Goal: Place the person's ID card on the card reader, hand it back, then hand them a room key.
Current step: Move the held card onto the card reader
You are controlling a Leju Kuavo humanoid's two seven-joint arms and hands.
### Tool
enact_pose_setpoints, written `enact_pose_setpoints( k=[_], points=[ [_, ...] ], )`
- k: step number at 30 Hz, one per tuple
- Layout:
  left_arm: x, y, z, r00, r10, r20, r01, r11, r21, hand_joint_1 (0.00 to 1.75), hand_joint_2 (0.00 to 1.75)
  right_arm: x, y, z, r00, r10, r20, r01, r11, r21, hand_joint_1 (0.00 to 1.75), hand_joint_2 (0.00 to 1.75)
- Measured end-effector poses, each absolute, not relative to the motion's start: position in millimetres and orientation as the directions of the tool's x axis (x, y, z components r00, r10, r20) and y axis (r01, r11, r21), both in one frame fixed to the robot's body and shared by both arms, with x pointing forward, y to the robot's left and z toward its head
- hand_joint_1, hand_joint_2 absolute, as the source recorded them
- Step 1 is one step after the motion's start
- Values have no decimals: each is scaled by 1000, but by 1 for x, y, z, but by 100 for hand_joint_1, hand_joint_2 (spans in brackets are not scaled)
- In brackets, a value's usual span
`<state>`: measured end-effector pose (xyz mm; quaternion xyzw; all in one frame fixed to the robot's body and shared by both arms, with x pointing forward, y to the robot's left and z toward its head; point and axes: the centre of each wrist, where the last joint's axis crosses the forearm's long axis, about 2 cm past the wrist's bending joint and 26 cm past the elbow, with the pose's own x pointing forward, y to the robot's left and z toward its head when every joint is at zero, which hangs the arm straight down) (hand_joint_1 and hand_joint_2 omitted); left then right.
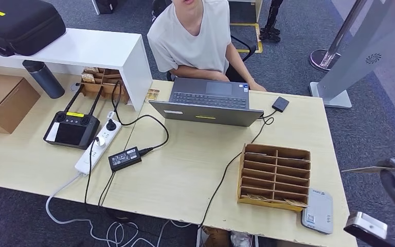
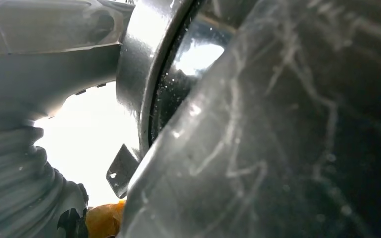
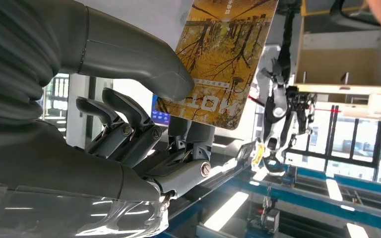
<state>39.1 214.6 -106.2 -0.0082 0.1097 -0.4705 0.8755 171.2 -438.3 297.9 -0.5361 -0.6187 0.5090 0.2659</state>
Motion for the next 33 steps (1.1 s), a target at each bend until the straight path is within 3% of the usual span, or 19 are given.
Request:
enact_pose_setpoints(
  k=[7, 10, 12, 14, 22, 33],
  points=[
    [39, 215, -106, 538, -823, -184, 818, 562, -123, 0, 175, 154, -436, 294, -301, 934, -190, 364, -72, -929, 175, 175],
    [39, 215, -106, 538, -823, -185, 817, 563, -127, 0, 175, 154, -450, 306, -306, 900, -311, 403, -173, -899, 175, 175],
    [38, 215, -107, 538, -823, -181, 817, 562, -130, 0, 175, 145, -458, 295, -334, 875, -350, 320, -244, -915, 175, 175],
    [37, 215, -107, 538, -825, -174, 817, 561, -133, 0, 175, 135, -456, 279, -352, 881, -316, 239, -242, -940, 175, 175],
    [39, 211, -106, 514, -842, -167, 835, 535, -129, 0, 175, 119, -440, 245, -244, 955, -166, 175, -124, -977, 175, 175],
    [40, 211, -106, 514, -842, -164, 835, 535, -132, 0, 175, 112, -437, 214, -144, 982, -123, 105, -108, -989, 175, 175]
  ],
)
